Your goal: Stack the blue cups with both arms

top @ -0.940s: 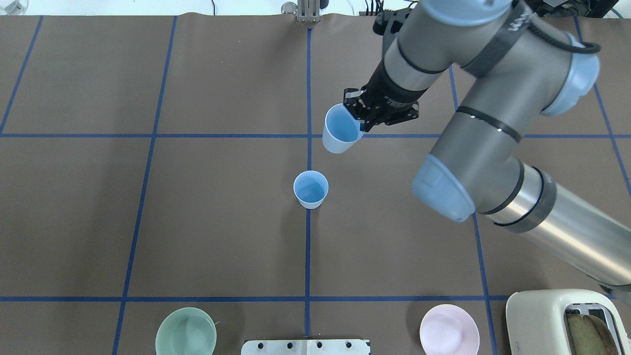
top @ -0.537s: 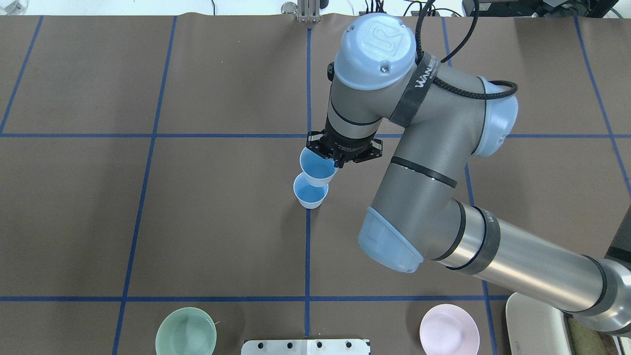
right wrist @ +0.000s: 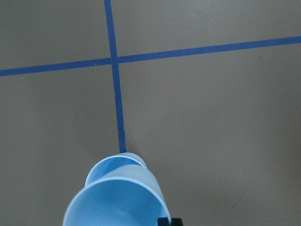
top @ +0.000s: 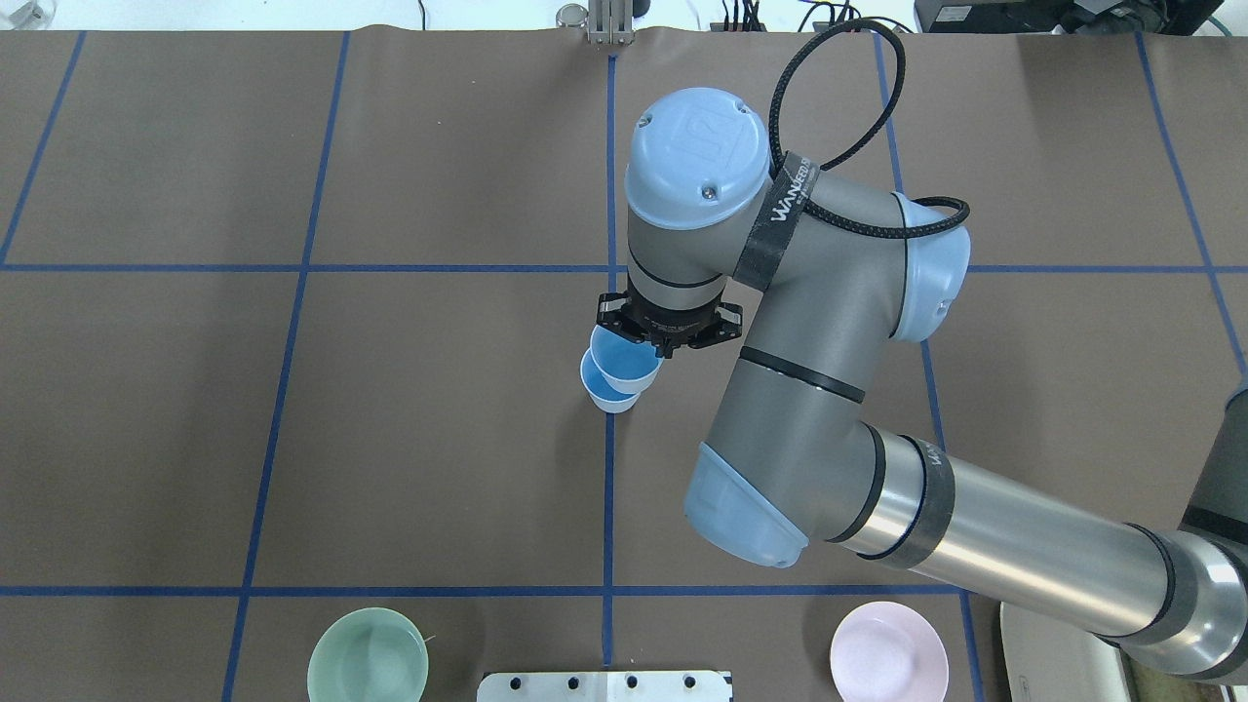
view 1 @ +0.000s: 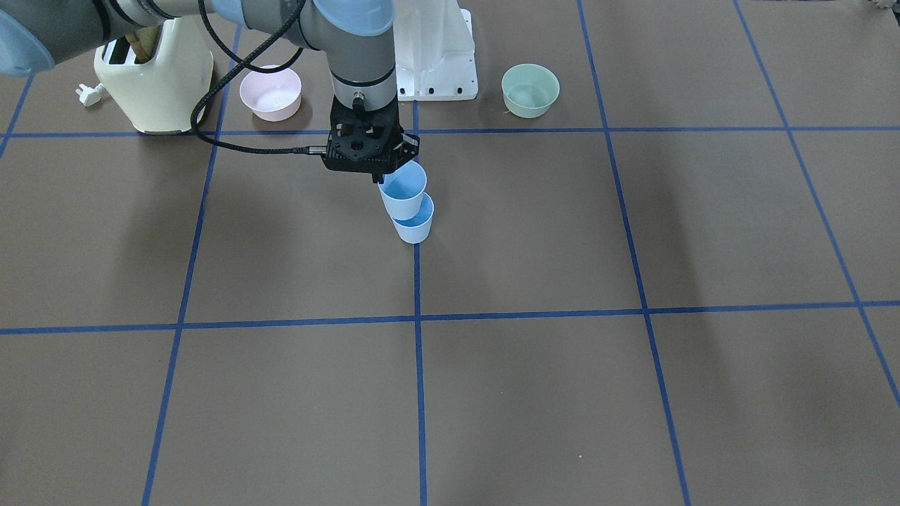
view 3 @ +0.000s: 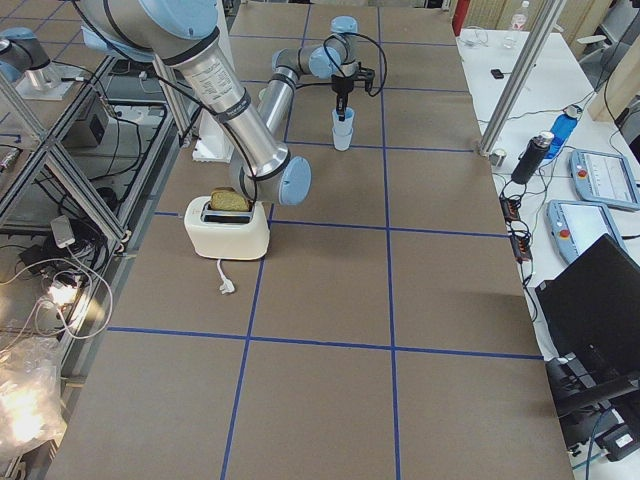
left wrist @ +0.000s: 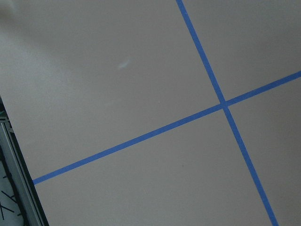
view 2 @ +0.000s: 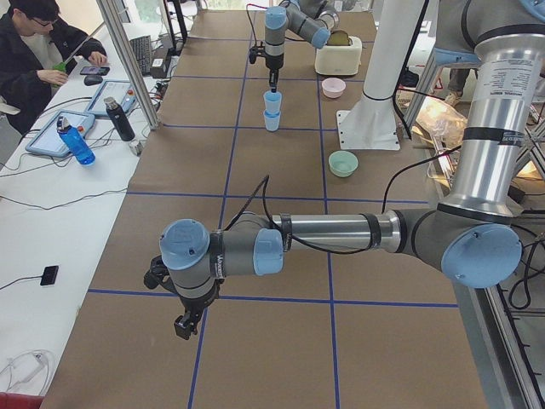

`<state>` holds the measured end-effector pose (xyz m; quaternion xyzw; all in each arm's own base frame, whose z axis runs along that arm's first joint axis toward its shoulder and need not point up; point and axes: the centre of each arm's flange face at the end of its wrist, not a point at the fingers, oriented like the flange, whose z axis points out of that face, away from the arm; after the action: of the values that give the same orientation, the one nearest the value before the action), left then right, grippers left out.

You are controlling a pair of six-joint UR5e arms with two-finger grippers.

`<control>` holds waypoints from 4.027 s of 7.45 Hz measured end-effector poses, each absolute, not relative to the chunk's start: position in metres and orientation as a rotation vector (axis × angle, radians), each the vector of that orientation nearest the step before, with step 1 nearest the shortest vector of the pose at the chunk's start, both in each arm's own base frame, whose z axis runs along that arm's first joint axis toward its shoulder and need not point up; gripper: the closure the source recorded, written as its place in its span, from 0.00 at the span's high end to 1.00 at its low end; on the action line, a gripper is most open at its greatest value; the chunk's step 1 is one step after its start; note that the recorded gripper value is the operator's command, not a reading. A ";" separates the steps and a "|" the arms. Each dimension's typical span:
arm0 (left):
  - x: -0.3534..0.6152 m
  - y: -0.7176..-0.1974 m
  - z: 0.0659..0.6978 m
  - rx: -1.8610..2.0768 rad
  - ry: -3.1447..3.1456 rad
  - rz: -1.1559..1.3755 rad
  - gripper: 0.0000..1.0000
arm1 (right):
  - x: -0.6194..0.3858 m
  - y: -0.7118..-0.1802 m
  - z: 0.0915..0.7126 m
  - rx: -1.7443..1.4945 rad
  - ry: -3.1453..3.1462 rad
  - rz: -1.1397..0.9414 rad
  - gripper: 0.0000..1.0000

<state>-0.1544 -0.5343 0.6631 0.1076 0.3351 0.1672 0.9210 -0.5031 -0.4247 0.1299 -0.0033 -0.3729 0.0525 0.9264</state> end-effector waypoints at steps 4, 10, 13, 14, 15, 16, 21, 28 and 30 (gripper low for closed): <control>-0.154 -0.532 0.666 0.217 0.691 0.342 0.98 | -0.515 -0.421 0.133 -0.002 -0.768 0.080 0.00; -0.154 -0.531 0.667 0.215 0.692 0.341 0.98 | -0.530 -0.430 0.147 0.009 -0.784 0.071 1.00; -0.153 -0.528 0.671 0.203 0.694 0.329 0.98 | -0.516 -0.446 0.140 0.054 -0.810 0.087 1.00; -0.153 -0.527 0.672 0.192 0.698 0.304 0.98 | -0.499 -0.462 0.138 0.069 -0.819 0.092 1.00; -0.151 -0.523 0.674 0.177 0.716 0.262 0.98 | -0.475 -0.485 0.138 0.081 -0.828 0.089 1.00; -0.148 -0.516 0.675 0.163 0.756 0.199 0.98 | -0.441 -0.514 0.143 0.087 -0.838 0.078 1.00; -0.128 -0.485 0.640 0.166 0.823 0.076 0.98 | -0.191 -0.653 0.289 0.147 -0.782 -0.071 1.00; -0.075 -0.459 0.622 0.150 0.777 0.168 0.98 | 0.057 -0.523 0.619 -0.009 -0.708 -0.067 1.00; -0.076 -0.454 0.635 0.133 0.779 0.156 0.98 | 0.068 -0.484 0.659 0.023 -0.705 -0.056 1.00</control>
<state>-0.0762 -0.4539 0.6352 0.0649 0.3791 0.0761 0.9199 0.0684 -0.4843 0.6586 0.0112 -0.3453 -0.0273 0.9380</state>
